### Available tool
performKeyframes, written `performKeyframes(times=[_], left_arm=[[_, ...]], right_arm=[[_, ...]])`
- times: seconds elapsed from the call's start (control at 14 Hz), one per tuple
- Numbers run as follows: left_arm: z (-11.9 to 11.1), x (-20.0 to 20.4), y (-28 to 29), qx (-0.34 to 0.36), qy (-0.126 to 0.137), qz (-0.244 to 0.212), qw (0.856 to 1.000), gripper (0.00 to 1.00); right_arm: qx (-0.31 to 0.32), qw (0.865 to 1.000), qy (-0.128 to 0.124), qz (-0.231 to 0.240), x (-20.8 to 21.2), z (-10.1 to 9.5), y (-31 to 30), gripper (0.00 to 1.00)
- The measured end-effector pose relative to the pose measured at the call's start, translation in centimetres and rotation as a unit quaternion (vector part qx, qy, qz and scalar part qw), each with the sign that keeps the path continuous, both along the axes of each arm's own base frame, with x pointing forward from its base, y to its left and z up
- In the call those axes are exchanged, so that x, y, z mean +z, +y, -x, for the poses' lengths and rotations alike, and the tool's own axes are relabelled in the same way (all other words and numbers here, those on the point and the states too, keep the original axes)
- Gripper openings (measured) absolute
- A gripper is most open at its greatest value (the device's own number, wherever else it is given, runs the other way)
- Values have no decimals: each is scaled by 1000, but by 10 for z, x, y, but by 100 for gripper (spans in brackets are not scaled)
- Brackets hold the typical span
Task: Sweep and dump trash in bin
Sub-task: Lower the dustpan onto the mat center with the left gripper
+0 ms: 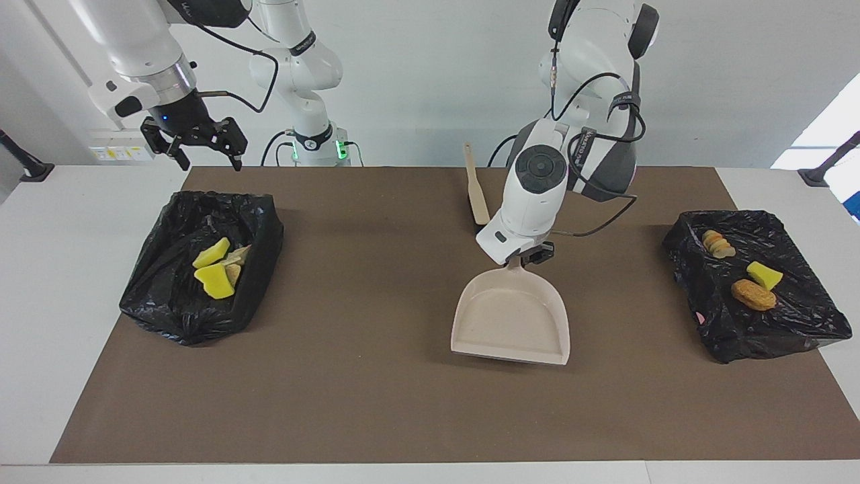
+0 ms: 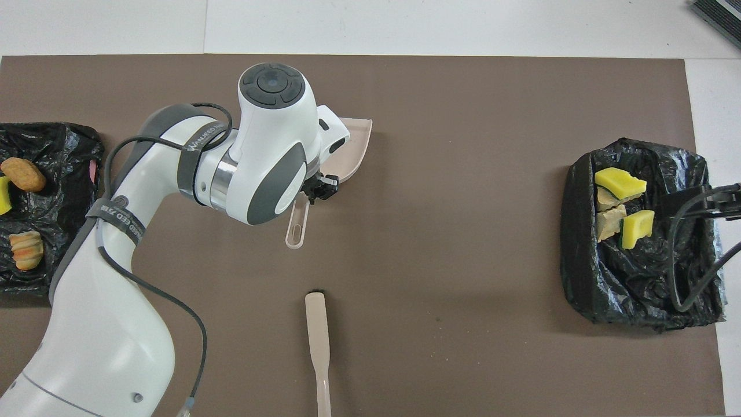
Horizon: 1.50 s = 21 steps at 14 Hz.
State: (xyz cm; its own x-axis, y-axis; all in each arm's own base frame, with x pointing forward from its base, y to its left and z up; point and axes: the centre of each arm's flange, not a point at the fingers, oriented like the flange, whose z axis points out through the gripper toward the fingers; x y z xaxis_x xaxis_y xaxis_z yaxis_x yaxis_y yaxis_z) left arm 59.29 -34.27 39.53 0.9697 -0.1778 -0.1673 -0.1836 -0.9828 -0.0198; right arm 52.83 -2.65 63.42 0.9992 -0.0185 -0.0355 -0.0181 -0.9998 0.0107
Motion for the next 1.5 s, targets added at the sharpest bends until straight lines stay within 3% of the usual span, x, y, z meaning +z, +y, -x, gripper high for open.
performKeyframes(times=[0.29, 0.79, 0.86, 1.22, 1.5], left_arm=[[-1, -45, -14, -1, 5, -2, 1000, 32], [-4, -47, -13, 2, 2, -2, 1000, 35], [-4, -46, -12, 3, 1, -3, 1000, 42], [-11, -25, -2, 7, -21, -10, 1000, 99], [-3, 27, 37, 28, -42, -12, 999, 100]], right_arm=[[0, 1000, 0, 0, 0, 0, 0, 100], [0, 1000, 0, 0, 0, 0, 0, 100], [0, 1000, 0, 0, 0, 0, 0, 100], [-1, 1000, 0, 0, 0, 0, -1, 100], [0, 1000, 0, 0, 0, 0, 0, 100]])
